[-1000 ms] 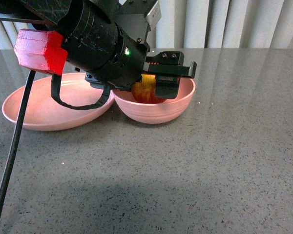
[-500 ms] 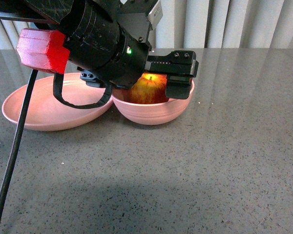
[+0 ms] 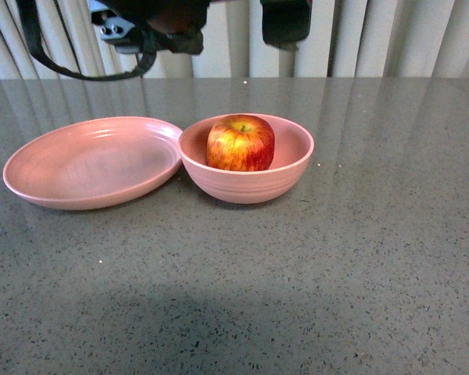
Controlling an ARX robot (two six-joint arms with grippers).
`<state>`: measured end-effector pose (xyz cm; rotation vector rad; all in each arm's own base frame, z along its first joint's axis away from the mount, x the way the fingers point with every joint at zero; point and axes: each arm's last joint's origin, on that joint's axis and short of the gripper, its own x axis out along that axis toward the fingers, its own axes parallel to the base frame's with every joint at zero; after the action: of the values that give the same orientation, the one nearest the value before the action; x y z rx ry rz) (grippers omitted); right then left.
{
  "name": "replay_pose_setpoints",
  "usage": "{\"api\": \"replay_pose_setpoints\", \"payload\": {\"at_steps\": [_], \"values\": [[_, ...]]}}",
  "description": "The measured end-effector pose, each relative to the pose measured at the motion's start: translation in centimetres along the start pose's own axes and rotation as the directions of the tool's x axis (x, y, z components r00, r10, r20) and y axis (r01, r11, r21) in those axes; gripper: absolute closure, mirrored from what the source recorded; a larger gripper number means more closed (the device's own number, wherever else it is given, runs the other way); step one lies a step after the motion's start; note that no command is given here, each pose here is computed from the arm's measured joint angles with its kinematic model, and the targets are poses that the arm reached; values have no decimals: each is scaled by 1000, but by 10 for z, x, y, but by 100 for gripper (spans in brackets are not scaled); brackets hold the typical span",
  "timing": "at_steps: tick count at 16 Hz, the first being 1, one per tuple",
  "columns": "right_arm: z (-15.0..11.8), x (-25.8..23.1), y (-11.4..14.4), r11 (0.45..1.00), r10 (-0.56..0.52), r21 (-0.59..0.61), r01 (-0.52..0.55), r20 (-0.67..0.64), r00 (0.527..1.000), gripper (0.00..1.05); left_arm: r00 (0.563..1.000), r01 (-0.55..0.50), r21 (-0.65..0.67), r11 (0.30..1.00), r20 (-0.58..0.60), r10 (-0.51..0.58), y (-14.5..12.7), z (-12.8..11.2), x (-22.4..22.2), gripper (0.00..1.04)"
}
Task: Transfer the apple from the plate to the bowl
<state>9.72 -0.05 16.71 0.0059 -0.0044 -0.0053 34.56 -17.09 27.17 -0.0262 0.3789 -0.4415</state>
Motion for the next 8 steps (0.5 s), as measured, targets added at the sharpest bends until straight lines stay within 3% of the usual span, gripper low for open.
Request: {"api": "replay_pose_setpoints", "payload": {"at_steps": [3,5,8], "values": [[0,0,0,1000,0,0,0,0,1000,7,990,-21,-65,998,140,30,13,22,-39,7],[0,0,0,1000,0,0,0,0,1000,7,957,-87,-109,990,267,114,28,35,-88,7],[0,0,0,1000,0,0,0,0,1000,7,894,-195,-162,967,375,244,52,33,-154,7]]}}
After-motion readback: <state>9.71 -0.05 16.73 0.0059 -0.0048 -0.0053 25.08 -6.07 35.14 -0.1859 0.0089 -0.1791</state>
